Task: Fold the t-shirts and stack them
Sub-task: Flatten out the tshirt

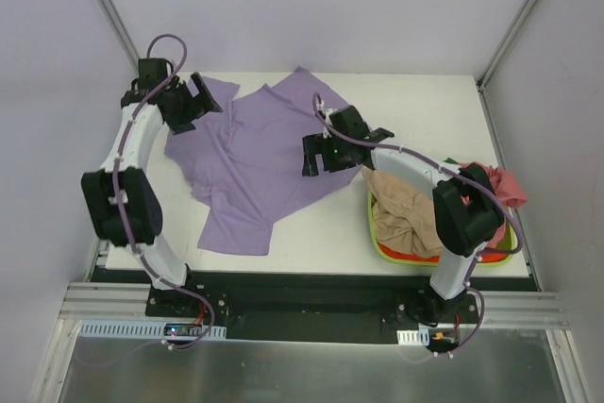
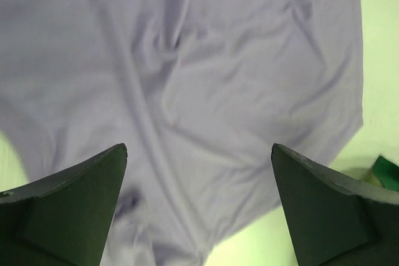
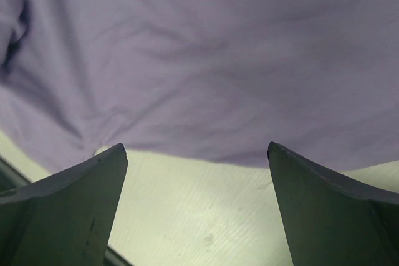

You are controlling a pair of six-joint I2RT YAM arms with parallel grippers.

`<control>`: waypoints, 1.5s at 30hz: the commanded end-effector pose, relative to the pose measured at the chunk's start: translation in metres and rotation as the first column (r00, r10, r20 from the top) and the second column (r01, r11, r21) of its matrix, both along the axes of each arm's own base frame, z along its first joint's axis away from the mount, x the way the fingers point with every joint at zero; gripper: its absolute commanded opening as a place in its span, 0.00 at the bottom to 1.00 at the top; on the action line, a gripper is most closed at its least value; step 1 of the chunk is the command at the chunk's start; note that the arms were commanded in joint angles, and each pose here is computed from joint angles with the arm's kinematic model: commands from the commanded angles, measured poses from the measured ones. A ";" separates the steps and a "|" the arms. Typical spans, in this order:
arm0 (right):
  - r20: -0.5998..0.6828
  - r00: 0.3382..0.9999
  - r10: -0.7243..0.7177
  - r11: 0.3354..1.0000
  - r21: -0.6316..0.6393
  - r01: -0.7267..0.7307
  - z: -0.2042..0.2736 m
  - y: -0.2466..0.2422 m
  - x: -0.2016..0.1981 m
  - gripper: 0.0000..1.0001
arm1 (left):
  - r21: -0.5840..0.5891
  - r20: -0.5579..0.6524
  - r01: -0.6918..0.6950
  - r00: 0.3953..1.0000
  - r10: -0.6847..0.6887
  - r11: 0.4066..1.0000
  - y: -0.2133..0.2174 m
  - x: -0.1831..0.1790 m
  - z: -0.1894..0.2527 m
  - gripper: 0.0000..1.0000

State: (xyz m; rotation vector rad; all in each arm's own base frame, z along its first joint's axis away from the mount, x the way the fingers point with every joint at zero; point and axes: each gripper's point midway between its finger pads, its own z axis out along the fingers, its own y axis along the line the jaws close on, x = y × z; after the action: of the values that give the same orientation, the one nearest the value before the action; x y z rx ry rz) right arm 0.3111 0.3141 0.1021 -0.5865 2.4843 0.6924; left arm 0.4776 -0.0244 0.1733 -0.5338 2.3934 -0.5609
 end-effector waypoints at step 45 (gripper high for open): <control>-0.243 0.968 -0.061 0.984 -0.176 0.018 -0.044 0.003 -0.083 0.98 | 0.092 -0.189 -0.199 0.959 0.213 0.976 -0.001 -0.115 -0.052 0.99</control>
State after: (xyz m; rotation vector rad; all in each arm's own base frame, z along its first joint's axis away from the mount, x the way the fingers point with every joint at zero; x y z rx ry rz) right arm 0.2709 0.3083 0.0341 -0.4344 2.7626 0.5410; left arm 0.3540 -0.0080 0.1407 -0.8617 2.3867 -0.2963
